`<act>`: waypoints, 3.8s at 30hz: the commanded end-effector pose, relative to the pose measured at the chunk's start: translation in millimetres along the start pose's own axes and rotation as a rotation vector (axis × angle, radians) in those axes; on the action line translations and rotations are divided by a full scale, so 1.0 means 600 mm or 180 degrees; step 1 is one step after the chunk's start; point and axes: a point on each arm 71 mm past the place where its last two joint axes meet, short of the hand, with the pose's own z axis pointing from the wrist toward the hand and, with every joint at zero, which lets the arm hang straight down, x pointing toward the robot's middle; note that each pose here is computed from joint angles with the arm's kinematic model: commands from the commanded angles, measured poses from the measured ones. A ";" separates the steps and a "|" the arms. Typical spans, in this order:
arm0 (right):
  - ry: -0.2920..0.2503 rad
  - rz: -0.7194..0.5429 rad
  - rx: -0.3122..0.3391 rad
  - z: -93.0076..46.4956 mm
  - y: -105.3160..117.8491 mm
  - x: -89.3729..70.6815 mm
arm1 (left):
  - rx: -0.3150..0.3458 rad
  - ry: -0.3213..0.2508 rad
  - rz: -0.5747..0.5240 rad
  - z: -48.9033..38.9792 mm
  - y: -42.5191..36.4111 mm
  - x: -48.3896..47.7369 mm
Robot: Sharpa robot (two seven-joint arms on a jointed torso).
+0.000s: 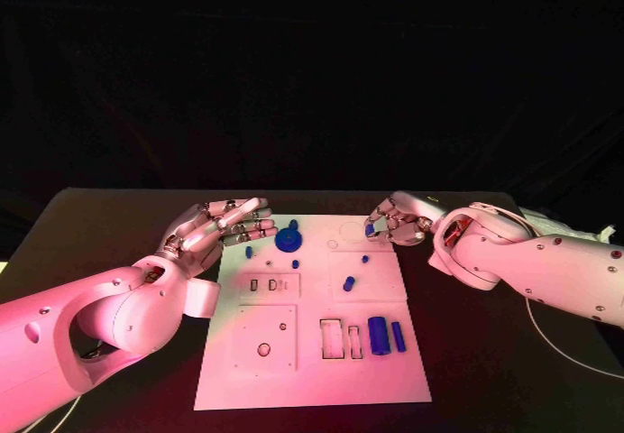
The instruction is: Assemble the parts on the task board
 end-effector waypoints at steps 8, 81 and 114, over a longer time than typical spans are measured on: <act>0.0125 -0.0044 -0.0063 0.031 0.099 0.032 | -0.0003 0.0031 -0.0009 0.001 0.000 0.004; 0.0751 -0.0567 -0.0412 0.050 0.256 0.192 | 0.0025 -0.0006 0.0012 0.002 -0.001 0.000; 0.0595 -0.0440 -0.0407 0.050 0.255 0.186 | 0.0022 -0.0007 0.0010 0.001 -0.001 -0.001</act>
